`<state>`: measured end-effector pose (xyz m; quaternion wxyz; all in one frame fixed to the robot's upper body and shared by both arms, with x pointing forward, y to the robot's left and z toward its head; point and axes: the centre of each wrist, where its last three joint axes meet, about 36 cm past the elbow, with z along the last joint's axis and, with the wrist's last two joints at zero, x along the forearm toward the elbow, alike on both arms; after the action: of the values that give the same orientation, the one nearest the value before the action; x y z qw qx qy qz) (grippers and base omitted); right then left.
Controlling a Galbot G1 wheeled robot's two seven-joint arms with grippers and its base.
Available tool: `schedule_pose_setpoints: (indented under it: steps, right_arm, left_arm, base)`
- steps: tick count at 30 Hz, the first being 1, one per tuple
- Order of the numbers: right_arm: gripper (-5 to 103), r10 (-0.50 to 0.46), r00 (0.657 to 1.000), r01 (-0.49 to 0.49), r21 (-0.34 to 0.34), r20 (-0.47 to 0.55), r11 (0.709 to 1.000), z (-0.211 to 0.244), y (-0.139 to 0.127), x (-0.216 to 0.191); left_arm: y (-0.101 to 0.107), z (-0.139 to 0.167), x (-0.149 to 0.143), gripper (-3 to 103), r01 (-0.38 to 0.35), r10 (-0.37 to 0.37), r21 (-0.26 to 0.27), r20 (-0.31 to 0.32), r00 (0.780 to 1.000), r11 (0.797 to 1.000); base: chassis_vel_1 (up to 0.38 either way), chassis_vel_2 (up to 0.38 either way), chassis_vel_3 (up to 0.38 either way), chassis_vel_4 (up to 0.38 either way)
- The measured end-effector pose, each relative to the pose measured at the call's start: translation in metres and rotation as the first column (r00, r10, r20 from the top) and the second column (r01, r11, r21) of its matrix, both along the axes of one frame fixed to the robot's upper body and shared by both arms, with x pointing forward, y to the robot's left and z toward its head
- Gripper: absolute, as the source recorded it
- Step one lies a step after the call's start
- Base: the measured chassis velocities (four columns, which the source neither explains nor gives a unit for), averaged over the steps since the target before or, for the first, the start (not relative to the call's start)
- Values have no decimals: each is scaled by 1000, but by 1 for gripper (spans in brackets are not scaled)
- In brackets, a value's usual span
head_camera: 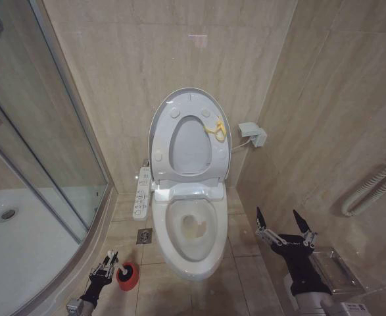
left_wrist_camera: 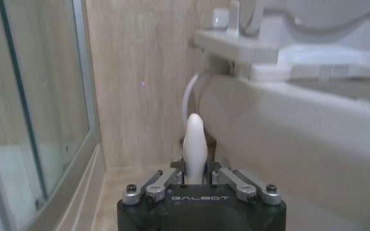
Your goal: Open the toilet lid, clean the toilet bowl with a toilet brush, close the toilet lid, and flush.
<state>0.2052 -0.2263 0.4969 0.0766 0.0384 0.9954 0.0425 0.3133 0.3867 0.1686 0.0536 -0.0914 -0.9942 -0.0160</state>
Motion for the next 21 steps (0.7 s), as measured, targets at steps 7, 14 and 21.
schedule_pose_setpoints:
  steps: [7, 14, 21]
  right_arm:
    - [100, 0, 1000, 0, 0, 0, 1000, 0, 0, 0]
    - [100, 0, 1000, 0, 0, 0, 1000, 0, 0, 0]
    - [100, 0, 1000, 0, 0, 0, 1000, 0, 0, 0]
  left_arm:
    - [-1, 36, -4, 20, 15, -11, -47, 83, 996, 999]
    - [-2, 62, -26, 20, 49, -38, -88, 126, 991, 995]
    - [-4, 91, -84, 20, 145, -132, -96, 124, 983, 985]
  base:
    - [0, 0, 0, 0]
    - [0, 0, 0, 0]
    - [0, 0, 0, 0]
